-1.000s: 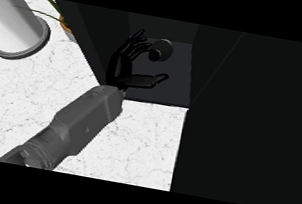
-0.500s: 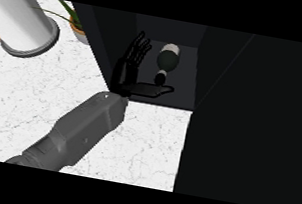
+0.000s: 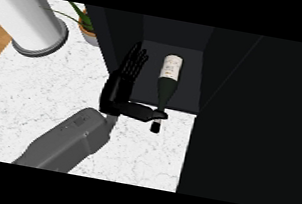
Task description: Pick up the wine, place it into the cabinet and close the cabinet
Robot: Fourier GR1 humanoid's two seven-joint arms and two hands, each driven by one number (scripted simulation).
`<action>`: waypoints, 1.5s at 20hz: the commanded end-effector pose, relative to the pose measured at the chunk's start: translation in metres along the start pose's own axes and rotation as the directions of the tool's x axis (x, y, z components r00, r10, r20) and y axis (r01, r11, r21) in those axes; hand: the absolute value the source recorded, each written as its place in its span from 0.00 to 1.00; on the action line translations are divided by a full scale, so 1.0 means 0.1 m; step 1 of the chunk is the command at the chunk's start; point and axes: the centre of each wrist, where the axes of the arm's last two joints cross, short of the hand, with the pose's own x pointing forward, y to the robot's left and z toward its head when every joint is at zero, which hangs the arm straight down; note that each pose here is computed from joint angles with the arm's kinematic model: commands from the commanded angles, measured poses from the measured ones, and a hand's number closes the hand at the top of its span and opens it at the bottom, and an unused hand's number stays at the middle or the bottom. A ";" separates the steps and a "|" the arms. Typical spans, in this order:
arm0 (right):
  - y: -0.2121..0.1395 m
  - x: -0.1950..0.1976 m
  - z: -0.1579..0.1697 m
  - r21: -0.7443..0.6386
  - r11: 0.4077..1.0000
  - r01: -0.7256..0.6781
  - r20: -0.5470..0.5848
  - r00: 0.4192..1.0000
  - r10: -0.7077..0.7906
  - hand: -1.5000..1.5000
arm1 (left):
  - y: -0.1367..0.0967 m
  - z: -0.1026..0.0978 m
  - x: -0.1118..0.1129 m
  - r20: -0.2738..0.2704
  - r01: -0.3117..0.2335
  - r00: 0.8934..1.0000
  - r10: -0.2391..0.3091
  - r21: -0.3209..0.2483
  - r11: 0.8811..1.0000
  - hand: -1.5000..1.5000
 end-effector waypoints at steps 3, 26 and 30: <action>0.00 0.08 -0.06 0.000 1.000 0.017 0.012 1.000 -0.017 0.00 | 0.00 0.43 0.54 -0.013 -0.023 1.000 0.022 -0.062 0.998 0.00; 0.29 0.23 0.21 0.492 0.870 -0.011 -0.118 0.990 0.080 1.00 | 0.48 1.59 1.68 0.089 0.049 0.994 -0.057 0.091 0.995 0.00; 0.43 0.36 0.28 0.509 0.859 0.055 -0.118 0.993 0.006 1.00 | 0.61 1.78 1.83 0.104 0.044 0.993 -0.060 0.147 0.988 0.00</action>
